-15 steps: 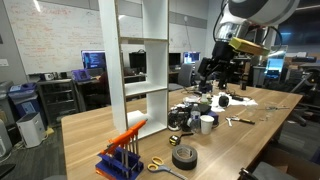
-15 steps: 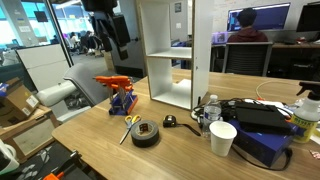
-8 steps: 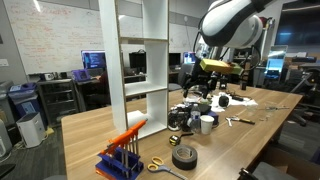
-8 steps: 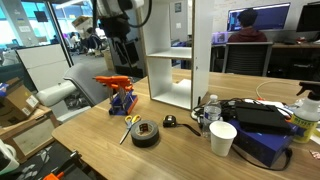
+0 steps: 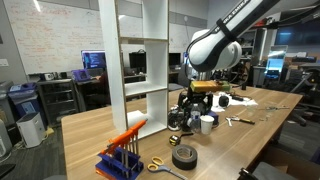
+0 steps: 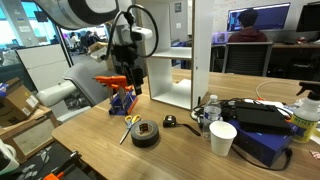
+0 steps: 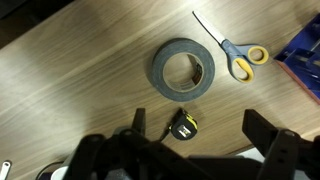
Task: Put the grey tape on the shelf.
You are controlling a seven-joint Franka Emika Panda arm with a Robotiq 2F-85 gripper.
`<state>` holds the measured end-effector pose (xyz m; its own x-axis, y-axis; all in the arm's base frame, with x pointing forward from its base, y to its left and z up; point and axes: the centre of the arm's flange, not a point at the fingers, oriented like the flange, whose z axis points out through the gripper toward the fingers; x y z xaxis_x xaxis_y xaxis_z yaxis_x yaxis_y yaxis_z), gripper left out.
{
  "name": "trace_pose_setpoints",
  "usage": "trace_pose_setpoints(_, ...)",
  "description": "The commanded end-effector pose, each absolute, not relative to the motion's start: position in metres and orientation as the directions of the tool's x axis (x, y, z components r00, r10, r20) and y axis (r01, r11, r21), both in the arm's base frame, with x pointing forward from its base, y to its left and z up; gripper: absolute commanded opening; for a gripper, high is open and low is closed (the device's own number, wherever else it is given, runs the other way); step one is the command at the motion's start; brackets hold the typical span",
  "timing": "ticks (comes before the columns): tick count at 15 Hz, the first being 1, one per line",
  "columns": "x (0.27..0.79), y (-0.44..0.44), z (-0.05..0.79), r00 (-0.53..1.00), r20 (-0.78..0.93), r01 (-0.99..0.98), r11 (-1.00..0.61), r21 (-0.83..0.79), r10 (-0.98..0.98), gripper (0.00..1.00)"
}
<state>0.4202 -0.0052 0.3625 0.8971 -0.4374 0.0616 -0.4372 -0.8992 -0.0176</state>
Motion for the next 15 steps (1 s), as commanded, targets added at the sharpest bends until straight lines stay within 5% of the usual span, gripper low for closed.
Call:
trace_pose_setpoints(1, 0.441, -0.001, 0.341, 0.889, 0.059, -0.457, -0.889, 0.028, -0.455, 1.00)
trace_pose_setpoints(15, 0.465, -0.001, 0.255, 0.896, 0.022, -0.443, -0.896, -0.033, -0.443, 1.00)
